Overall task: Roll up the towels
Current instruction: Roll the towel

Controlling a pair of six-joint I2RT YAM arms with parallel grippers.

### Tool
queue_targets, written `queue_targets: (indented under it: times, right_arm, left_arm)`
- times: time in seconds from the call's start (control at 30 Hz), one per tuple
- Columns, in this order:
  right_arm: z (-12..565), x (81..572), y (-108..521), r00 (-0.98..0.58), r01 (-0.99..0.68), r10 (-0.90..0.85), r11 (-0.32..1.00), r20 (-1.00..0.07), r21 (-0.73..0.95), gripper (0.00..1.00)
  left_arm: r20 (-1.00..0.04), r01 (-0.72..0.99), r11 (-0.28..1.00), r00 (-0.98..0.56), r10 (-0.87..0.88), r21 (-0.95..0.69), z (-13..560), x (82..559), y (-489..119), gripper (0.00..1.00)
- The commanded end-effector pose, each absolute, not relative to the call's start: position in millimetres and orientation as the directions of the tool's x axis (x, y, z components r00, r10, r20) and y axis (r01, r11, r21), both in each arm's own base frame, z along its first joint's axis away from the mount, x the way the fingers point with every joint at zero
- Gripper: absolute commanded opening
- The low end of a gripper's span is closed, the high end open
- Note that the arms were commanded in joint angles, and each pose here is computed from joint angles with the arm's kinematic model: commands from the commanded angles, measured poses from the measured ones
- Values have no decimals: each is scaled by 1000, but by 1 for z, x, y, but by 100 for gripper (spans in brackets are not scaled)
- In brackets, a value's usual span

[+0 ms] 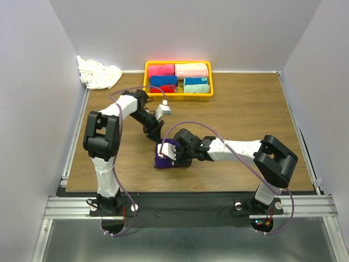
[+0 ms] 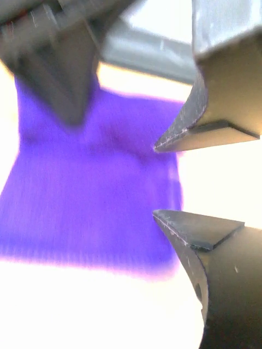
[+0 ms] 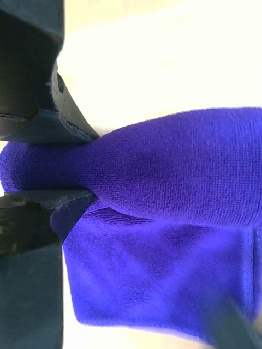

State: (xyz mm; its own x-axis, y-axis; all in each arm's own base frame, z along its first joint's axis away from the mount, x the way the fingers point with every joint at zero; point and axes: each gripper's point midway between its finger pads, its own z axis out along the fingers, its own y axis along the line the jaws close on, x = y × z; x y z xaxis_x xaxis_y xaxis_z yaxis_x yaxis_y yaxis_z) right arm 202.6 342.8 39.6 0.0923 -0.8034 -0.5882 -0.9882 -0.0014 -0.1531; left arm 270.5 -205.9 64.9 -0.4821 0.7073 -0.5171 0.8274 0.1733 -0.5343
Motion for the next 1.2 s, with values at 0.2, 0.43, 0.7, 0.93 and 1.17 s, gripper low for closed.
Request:
queue_targets:
  times: [0.2, 0.43, 0.7, 0.93, 1.17]
  right_arm:
    - [40, 151, 308, -363, -864, -822, 120, -440, 489, 1]
    - [39, 162, 311, -500, -699, -799, 144, -335, 700, 1]
    - [31, 169, 308, -588, -524, -777, 154, -225, 838, 0]
    - [25, 174, 306, -620, -452, -763, 157, -183, 878, 1]
    - [15, 181, 309, -633, -427, -756, 161, -166, 890, 1]
  left_arm:
    - [-705, 883, 434, -422, 571, -178, 135, 347, -112, 68]
    - [-767, 896, 430, -197, 610, 112, 152, 302, -118, 74]
    - [-650, 934, 125, 134, 748, 336, 113, 201, -184, 82]
    - [-616, 913, -7, 280, 736, 408, 103, 184, -210, 89]
    - [-522, 863, -132, 410, 748, 488, 77, 178, -239, 89]
